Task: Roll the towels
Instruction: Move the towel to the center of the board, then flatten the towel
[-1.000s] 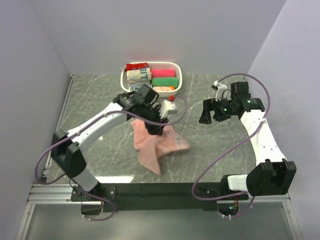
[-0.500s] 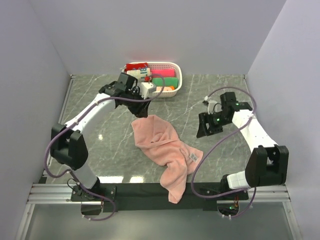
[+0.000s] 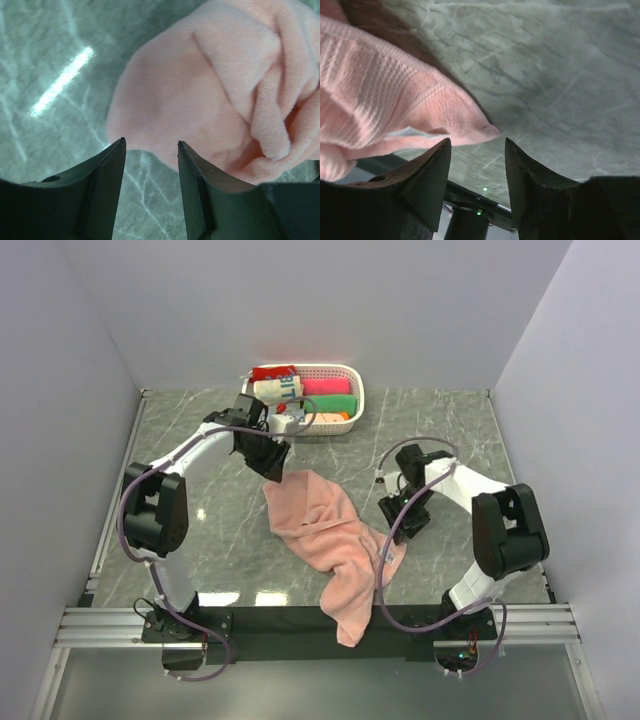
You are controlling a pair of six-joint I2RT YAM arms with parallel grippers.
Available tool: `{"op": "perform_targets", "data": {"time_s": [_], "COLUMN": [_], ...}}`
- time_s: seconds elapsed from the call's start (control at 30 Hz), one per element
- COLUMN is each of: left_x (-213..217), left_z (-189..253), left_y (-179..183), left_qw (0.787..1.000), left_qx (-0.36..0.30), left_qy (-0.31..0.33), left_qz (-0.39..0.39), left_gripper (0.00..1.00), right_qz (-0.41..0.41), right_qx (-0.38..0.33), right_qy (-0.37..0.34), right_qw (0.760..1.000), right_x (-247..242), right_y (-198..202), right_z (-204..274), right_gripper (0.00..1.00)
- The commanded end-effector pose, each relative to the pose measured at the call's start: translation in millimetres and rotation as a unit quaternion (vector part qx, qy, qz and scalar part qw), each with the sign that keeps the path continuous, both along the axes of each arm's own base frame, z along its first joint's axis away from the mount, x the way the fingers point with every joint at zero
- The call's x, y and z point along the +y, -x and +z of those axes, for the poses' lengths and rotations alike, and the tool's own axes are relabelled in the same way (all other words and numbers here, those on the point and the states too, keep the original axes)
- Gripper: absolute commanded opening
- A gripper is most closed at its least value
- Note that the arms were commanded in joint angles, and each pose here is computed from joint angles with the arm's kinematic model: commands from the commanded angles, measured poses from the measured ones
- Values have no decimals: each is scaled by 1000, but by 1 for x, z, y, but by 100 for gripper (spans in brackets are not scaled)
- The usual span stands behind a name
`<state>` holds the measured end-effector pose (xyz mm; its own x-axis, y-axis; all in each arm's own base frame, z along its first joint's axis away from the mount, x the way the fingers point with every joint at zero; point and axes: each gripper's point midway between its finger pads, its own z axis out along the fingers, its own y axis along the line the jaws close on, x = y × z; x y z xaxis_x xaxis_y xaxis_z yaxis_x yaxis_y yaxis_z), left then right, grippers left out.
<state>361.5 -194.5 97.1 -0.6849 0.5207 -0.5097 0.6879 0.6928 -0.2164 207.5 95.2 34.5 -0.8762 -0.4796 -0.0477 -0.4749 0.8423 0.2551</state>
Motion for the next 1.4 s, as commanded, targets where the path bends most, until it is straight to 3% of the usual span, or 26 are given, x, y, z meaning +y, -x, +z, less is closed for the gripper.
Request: {"op": "perform_targets", "data": {"time_s": [0.0, 0.1, 0.17, 0.27, 0.3, 0.33, 0.7, 0.8, 0.83, 0.93, 1.13, 1.3, 1.33, 1.37], "left_x": [2, 6, 7, 9, 9, 10, 17, 14, 13, 25, 68, 83, 81, 79], "left_z": [17, 18, 15, 6, 3, -1, -57, -61, -59, -43, 34, 73, 64, 63], "left_y": [-9, -13, -15, -19, -21, -20, -7, -6, -6, -3, 22, 61, 69, 72], "left_qw": [999, 998, 998, 996, 996, 996, 996, 996, 995, 994, 989, 993, 995, 996], "left_qx": [-10, -7, -4, -3, -6, -3, 17, 23, 24, 22, 16, -30, -27, -39], "left_qy": [28, 38, 37, 34, 33, 29, -33, -27, -27, -31, -14, -32, -30, -25], "left_qz": [31, 46, 58, 77, 79, 82, 79, 85, 89, 99, 150, 109, 88, 75], "left_gripper": [52, 52, 53, 53, 53, 52, 49, 36, 22, 1, 0, 1, 3, 14], "right_qz": [27, 51, 62, 80, 86, 87, 14, -7, -15, -26, -32, -7, -6, -10], "right_qx": [-27, -14, -4, 4, 7, 8, -156, -200, -220, -260, -357, -401, -401, -398], "right_qy": [67, 93, 103, 112, 110, 108, 87, 86, 87, 93, 93, 79, 84, 92], "right_qw": [997, 994, 993, 990, 990, 990, 984, 976, 972, 961, 929, 913, 912, 913], "right_x": [-5, -5, -3, -1, 0, 1, -31, -48, -52, -68, -84, -87, -89, -93], "right_y": [-8, -2, 2, 7, 8, 9, -51, -66, -71, -79, -89, -80, -78, -78], "right_z": [-11, -22, -27, -32, -32, -32, 44, 69, 80, 99, 144, 159, 158, 155], "right_gripper": [54, 53, 48, 29, 4, 0, 0, 0, 0, 0, 0, 0, 0, 0]}}
